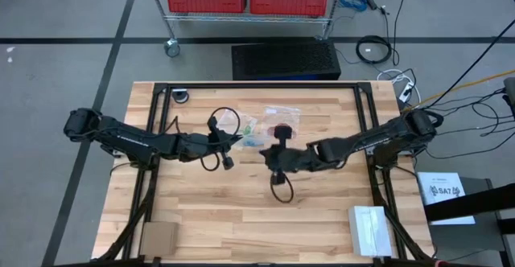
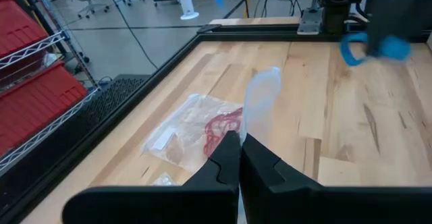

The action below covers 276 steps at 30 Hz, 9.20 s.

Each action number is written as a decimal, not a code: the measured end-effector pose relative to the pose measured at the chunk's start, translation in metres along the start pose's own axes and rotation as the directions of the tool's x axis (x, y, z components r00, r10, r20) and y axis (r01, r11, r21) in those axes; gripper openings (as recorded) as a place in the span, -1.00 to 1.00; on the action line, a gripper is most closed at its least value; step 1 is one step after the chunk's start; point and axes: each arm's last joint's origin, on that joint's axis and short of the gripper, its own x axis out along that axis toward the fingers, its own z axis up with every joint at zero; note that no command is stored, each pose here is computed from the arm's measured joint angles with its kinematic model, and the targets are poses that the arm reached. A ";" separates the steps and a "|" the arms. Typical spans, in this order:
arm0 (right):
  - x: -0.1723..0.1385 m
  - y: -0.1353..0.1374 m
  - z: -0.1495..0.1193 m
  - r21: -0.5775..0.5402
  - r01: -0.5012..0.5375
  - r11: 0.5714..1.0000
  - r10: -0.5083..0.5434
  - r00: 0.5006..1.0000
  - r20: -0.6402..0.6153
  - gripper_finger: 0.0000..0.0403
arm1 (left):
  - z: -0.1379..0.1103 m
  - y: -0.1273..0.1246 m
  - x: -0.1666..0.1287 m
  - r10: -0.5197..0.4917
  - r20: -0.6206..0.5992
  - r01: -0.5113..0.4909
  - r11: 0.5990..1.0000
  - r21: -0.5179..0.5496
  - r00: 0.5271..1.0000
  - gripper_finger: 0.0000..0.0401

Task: Sort rubber bands
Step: Put the blue rubber band into the bottom transparent zip bag, then close the bottom transparent zip bag

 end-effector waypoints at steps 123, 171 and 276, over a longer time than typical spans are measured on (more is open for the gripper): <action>-0.091 -0.026 -0.058 0.248 -0.087 0.965 0.154 0.951 -0.268 -1.00 | -0.007 -0.013 0.020 -0.100 0.066 0.103 0.993 -0.056 0.993 -0.53; -0.010 -0.002 -0.134 0.198 -0.005 0.980 0.135 0.747 -0.651 -0.95 | -0.022 -0.023 0.016 -0.260 -0.083 0.269 0.954 0.135 0.962 -0.40; 0.111 0.014 -0.099 0.048 -0.479 0.877 0.481 0.870 -0.111 -1.00 | -0.022 -0.021 0.017 -0.184 -0.086 0.195 0.970 0.142 0.979 -0.40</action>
